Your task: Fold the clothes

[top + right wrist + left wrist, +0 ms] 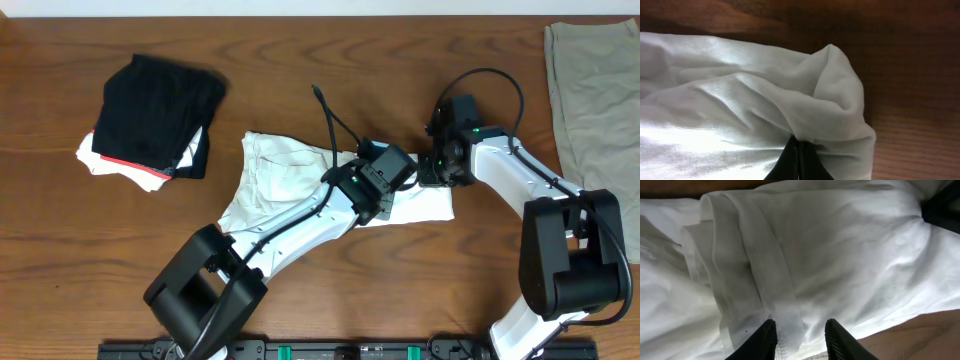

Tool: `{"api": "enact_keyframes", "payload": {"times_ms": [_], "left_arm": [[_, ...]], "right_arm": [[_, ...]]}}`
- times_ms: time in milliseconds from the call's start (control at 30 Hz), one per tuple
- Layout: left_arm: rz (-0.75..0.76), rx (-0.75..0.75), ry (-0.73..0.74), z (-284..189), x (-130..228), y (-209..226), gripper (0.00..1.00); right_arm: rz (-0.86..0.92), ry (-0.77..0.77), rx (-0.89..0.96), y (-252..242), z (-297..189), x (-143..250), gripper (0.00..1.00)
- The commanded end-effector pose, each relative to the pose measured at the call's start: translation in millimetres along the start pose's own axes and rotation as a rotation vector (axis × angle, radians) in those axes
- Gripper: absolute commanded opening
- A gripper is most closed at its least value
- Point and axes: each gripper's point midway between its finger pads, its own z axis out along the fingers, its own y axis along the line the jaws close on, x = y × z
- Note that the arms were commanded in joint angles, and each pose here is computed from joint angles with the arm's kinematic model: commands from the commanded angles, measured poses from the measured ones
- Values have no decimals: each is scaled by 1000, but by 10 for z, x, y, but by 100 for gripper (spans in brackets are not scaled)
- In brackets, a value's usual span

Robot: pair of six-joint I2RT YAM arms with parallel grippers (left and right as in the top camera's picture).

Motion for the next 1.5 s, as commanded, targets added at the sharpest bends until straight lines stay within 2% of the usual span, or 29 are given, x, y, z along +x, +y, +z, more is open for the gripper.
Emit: {"api": "enact_keyframes", "payload": {"times_ms": [0, 567, 700, 867, 933, 1033, 1200, 1300, 1467], "left_arm": [[-9, -43, 6, 76, 31, 78, 34], [5, -118, 58, 369, 189, 191, 35], [5, -119, 58, 370, 190, 193, 40], [6, -122, 63, 371, 201, 200, 41], [7, -124, 66, 380, 212, 205, 38], [9, -132, 75, 409, 250, 227, 27], [27, -221, 72, 420, 290, 404, 19], [43, -296, 62, 380, 285, 548, 6], [63, -365, 69, 311, 310, 683, 6]], "right_arm": [[10, 51, 33, -84, 160, 108, 1], [10, 51, 34, -85, 160, 108, 1], [10, 51, 34, -85, 160, 108, 1], [10, 51, 34, -86, 160, 108, 1], [11, 51, 34, -88, 160, 108, 1], [11, 51, 34, -88, 160, 108, 1], [11, 51, 34, -88, 160, 108, 1], [10, 50, 34, -88, 160, 107, 1], [12, 50, 35, -95, 159, 105, 1]]}}
